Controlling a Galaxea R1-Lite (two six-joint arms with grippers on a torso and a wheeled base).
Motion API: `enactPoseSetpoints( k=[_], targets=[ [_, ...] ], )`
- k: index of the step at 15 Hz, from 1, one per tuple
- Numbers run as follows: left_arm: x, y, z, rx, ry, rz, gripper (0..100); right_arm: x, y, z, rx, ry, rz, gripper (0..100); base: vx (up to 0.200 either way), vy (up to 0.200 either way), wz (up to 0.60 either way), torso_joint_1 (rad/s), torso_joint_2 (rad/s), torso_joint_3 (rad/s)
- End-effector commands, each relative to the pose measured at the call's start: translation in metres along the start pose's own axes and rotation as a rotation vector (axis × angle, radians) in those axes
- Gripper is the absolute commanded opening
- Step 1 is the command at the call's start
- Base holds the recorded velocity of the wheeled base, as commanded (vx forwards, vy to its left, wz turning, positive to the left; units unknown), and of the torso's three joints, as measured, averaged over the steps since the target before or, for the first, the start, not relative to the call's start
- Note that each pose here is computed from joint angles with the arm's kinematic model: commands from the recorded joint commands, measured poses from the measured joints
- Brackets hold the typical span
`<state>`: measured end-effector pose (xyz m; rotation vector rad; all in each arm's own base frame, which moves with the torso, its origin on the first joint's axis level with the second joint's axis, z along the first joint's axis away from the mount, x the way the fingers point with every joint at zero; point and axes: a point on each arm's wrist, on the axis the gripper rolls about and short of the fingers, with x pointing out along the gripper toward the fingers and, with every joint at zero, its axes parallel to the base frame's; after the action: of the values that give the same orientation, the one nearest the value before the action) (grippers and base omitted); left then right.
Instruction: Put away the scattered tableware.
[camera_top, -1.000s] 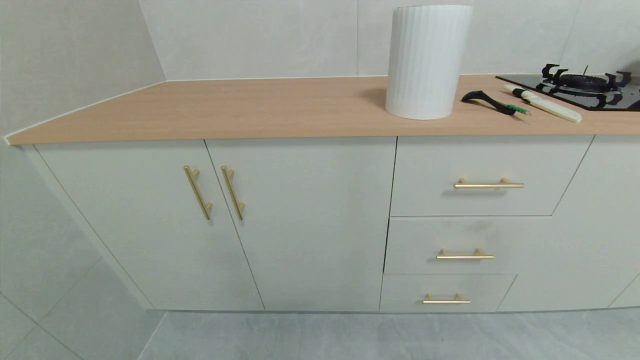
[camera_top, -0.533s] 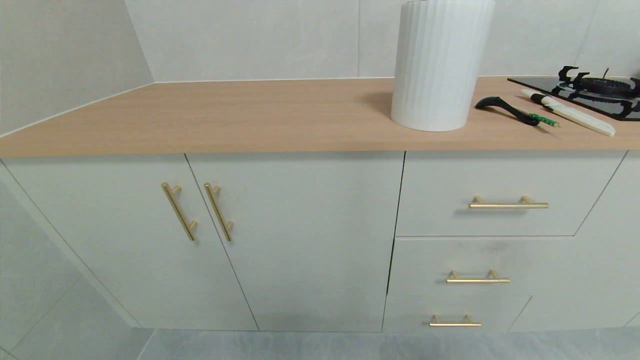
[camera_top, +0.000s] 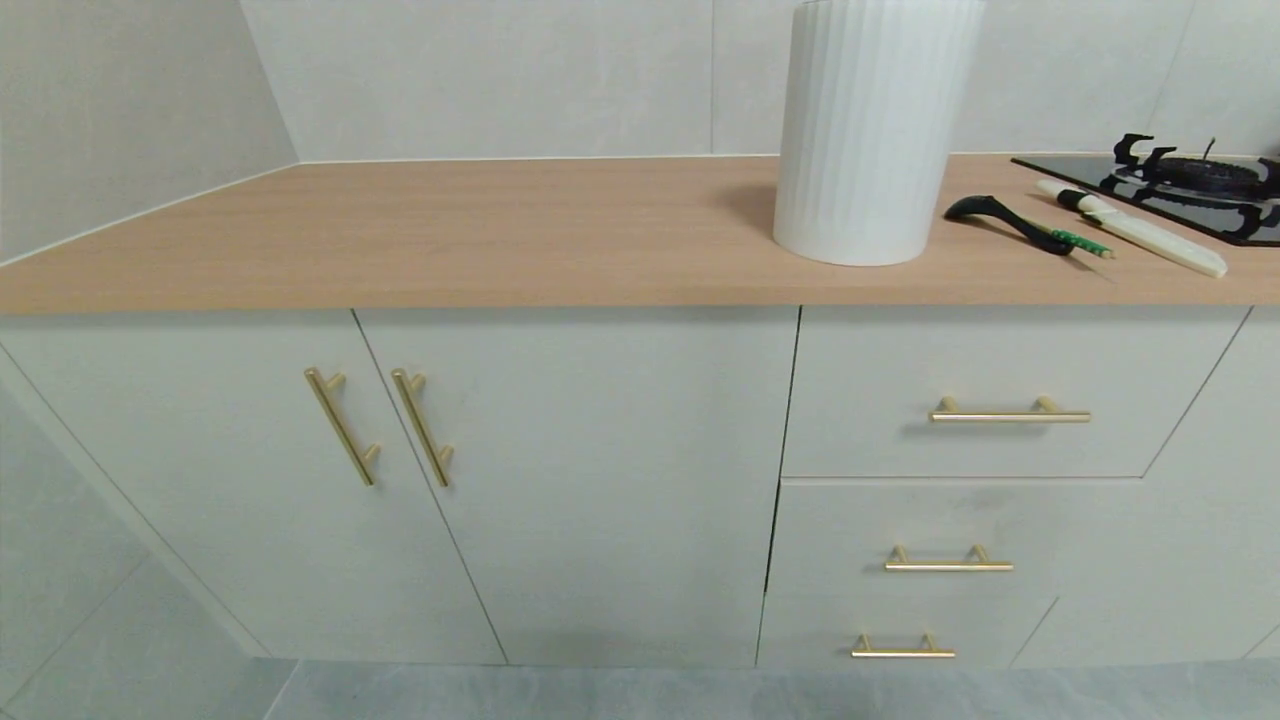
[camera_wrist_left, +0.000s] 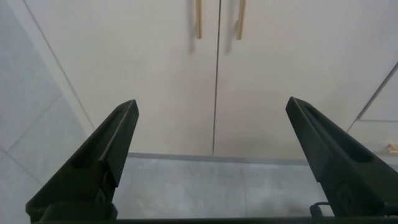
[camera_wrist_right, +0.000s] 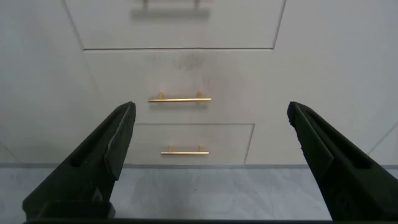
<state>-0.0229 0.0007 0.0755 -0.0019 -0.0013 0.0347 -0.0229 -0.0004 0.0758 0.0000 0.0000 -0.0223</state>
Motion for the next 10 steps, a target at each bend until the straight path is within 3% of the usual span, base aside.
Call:
enactPoseSetpoints(
  k=[1, 10],
  targets=[
    [0.0001, 0.0, 0.0, -0.001, 0.001, 0.001, 100, 0.0001, 0.0, 0.0, 0.0, 0.002, -0.001, 100, 0.0, 0.0, 0.0, 0.0, 0.0, 0.0],
    [0.0001, 0.0, 0.0, -0.001, 0.001, 0.001, 100, 0.0, 0.0001, 0.0001, -0.014, -0.002, 0.002, 100, 0.0, 0.0, 0.0, 0.0, 0.0, 0.0]
  ],
)
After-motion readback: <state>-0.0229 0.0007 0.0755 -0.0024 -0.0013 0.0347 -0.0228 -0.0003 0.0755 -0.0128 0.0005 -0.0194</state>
